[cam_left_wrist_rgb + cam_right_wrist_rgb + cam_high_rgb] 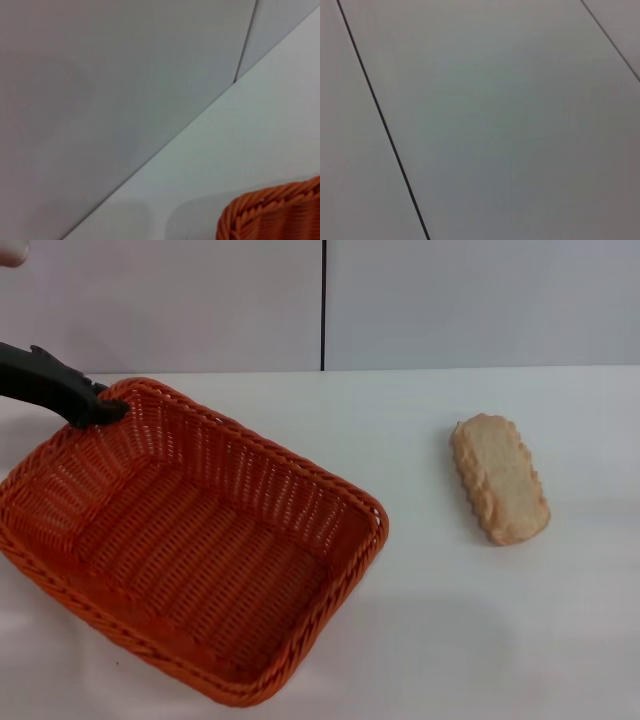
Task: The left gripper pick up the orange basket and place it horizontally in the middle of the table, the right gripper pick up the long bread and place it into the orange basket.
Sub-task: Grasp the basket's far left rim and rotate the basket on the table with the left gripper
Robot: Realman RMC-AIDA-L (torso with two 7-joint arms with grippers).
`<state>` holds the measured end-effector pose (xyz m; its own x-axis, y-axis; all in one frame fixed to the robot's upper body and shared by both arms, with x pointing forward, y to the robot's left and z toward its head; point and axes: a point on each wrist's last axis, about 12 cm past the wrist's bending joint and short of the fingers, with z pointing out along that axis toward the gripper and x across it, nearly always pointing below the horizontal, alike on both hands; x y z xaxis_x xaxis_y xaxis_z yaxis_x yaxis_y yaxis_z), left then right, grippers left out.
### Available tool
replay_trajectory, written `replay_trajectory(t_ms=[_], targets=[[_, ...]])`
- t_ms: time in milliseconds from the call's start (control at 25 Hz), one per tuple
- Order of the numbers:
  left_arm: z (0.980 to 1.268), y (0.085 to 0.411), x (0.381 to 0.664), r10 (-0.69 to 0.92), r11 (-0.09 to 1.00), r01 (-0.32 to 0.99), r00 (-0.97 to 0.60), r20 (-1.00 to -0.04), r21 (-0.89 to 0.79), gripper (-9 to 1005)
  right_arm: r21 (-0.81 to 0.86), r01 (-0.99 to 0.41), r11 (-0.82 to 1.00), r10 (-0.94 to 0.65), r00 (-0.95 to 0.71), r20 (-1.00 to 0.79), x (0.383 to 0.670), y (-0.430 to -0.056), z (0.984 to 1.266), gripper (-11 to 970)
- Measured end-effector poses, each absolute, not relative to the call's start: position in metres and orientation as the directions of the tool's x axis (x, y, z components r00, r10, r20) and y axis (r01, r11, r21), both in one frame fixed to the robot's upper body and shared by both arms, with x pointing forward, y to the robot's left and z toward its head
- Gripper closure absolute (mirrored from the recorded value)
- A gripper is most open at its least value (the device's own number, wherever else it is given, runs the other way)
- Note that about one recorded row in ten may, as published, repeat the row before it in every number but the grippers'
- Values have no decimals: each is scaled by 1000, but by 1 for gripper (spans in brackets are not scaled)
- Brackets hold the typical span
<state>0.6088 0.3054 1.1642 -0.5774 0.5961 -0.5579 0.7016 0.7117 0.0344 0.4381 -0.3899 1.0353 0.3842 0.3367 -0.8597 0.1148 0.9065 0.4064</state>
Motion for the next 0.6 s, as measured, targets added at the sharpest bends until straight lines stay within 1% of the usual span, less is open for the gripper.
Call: replay_trajectory(t_ms=[40,240,400,520,600], targets=[[1164,305,609,597,711,703,-579,-556,32,501,413,115,904,343,383,-858,438,-390,1035,268],[1164,304,610,597,711,702,-579,-556,33,704,425,125,897,355,372,-858,438,-391,1033,268],[1165,306,610,575,730,683,-591,-566,29,773,426,124,896,357,369,-858,438,-391,1032,268],[1171,313,611,519,772,635,-616,-593,16,776,433,128,892,362,371,-855,437,-392,1032,268],[1172,315,610,501,781,624,-622,-602,6,778,433,129,892,362,370,-855,437,-392,1032,268]])
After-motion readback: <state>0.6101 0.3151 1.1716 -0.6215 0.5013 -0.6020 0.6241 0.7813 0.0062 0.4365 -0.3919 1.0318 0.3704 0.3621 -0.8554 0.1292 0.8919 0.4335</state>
